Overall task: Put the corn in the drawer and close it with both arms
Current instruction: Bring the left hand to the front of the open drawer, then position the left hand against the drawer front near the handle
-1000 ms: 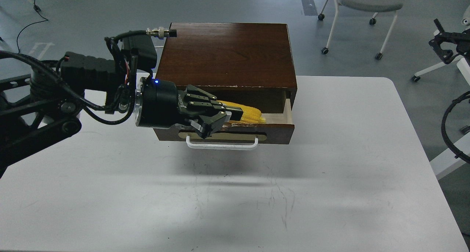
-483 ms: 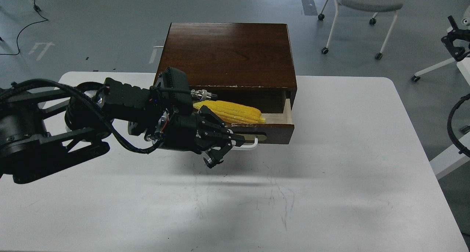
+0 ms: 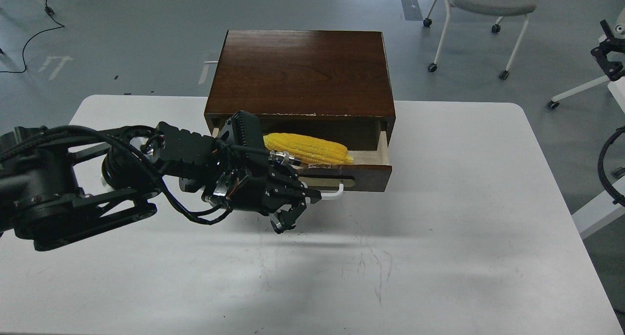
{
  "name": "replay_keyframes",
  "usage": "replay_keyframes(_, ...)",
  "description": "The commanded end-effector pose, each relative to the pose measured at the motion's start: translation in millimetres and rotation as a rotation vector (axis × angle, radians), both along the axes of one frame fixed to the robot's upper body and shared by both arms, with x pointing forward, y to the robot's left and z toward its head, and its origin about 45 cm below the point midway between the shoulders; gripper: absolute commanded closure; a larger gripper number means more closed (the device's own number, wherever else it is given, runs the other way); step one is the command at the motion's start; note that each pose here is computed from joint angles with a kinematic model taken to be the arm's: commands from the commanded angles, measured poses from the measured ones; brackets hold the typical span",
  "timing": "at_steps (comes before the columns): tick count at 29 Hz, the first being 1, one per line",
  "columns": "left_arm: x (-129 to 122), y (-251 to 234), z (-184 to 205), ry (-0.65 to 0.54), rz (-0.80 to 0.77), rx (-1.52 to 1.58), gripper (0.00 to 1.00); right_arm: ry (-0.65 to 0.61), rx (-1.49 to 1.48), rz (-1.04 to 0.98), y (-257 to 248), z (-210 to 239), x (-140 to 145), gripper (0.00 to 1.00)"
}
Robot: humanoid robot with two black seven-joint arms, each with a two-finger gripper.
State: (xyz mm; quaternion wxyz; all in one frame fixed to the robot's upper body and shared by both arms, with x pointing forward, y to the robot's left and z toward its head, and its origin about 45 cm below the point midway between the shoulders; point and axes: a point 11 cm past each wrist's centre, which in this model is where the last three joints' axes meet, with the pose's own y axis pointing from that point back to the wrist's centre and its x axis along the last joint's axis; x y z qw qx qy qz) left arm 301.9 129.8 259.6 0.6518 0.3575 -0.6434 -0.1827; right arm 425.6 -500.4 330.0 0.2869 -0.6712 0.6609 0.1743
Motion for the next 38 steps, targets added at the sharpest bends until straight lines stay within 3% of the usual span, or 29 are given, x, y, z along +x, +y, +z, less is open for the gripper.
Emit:
replay_keyframes(1,5.0,3.2,-3.6,-0.004,0.014,0.013,1.0,0.001,0.004,0.002,1.8,-2.0,0.9,0.0)
replay_keyframes(38,9.5,14.1,-8.1,0.0,0.041,0.037,1.0,-0.008,-0.001,0.004,3.3,3.7,3.6,0.0)
